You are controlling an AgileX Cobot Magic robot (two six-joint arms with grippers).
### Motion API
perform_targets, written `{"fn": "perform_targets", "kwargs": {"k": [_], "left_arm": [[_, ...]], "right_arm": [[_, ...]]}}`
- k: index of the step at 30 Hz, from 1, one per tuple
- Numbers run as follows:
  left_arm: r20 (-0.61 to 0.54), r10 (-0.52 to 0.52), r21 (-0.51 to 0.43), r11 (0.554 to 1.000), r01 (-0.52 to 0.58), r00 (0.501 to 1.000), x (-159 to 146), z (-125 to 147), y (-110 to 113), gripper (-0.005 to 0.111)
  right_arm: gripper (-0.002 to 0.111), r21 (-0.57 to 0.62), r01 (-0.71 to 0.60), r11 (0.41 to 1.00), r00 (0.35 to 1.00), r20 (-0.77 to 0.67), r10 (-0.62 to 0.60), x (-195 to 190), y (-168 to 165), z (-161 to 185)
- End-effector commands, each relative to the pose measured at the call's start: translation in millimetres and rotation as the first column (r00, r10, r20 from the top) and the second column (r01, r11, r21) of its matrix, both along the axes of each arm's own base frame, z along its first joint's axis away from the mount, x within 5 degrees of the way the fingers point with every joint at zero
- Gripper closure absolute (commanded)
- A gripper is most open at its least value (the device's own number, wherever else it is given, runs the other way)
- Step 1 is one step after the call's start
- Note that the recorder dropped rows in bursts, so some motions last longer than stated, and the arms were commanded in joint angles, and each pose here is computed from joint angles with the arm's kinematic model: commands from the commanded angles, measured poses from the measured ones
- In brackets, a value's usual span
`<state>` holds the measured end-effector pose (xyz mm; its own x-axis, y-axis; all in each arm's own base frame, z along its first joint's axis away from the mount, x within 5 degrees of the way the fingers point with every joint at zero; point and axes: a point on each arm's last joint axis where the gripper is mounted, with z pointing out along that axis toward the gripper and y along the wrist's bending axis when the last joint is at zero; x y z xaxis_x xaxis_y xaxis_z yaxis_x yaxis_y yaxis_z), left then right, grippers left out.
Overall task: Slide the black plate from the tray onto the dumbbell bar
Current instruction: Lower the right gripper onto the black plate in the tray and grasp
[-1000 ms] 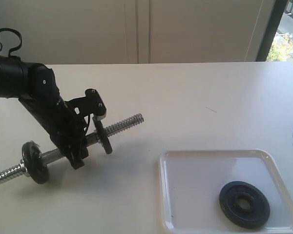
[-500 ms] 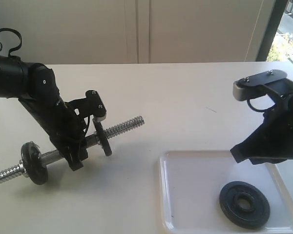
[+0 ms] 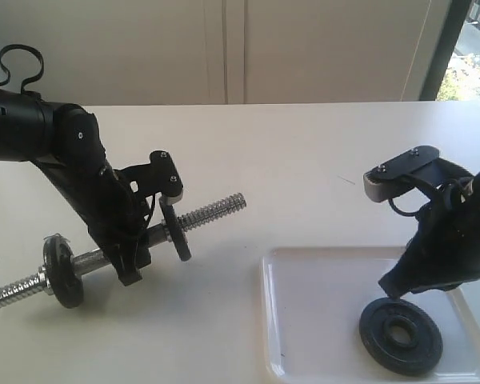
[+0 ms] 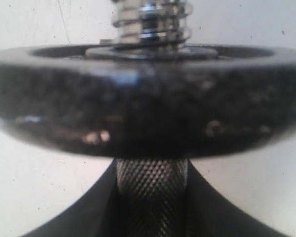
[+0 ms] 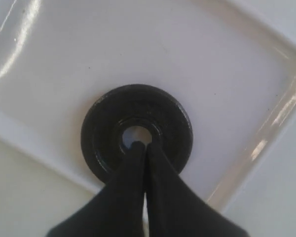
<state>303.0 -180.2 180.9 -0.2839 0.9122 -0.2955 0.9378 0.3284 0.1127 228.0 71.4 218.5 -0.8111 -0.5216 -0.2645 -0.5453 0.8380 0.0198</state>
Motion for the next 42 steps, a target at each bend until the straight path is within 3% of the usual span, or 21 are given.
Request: {"fn": "perform_targets", "kwargs": {"k": [1,3,4,7,9,14,22,32,42], "left_arm": [[0.069,0.022,-0.075,0.997,-0.017,0.997,0.0,25.8,-3.8,0.107],[0.067,0.021,-0.074,0.997,-0.016,0.998,-0.1,25.7,-3.7,0.107],[0.067,0.021,-0.074,0.997,-0.016,0.998,-0.1,25.7,-3.7,0.107],[0.065,0.021,-0.073,0.997,-0.016,0.998,-0.3,25.6,-3.7,0.107],[0.065,0.021,-0.073,0.997,-0.016,0.998,-0.3,25.6,-3.7,0.107],[0.064,0.02,-0.072,0.997,-0.016,0.998,-0.5,25.6,-3.6,0.107],[0.062,0.02,-0.072,0.997,-0.015,0.998,-0.6,25.5,-3.6,0.107],[0.062,0.02,-0.072,0.997,-0.015,0.998,-0.6,25.5,-3.6,0.107],[0.062,0.02,-0.072,0.997,-0.015,0.998,-0.6,25.5,-3.6,0.107]], "right_arm": [[0.108,-0.012,-0.07,0.997,0.997,0.044,0.071,-1.4,4.8,-6.6],[0.099,0.009,-0.056,0.998,0.998,0.041,0.056,-1.5,6.3,-6.4],[0.085,0.011,-0.063,0.998,0.997,0.047,0.062,-1.2,6.6,-6.2],[0.027,0.01,-0.061,0.998,0.997,0.051,0.06,-2.1,6.1,-9.2],[0.005,0.01,-0.055,0.998,0.997,0.055,0.055,-4.0,5.2,-13.8],[0.003,-0.009,-0.065,0.998,0.998,-0.011,0.065,-12.8,2.6,-21.3],[0.003,-0.046,-0.03,0.999,0.999,0.012,0.031,-12.0,-1.7,-27.2],[0.003,-0.084,-0.023,0.996,0.993,-0.119,0.012,-0.9,1.0,-61.3],[0.003,-0.081,-0.02,0.996,0.996,-0.087,0.013,5.5,2.4,-66.7]]}}
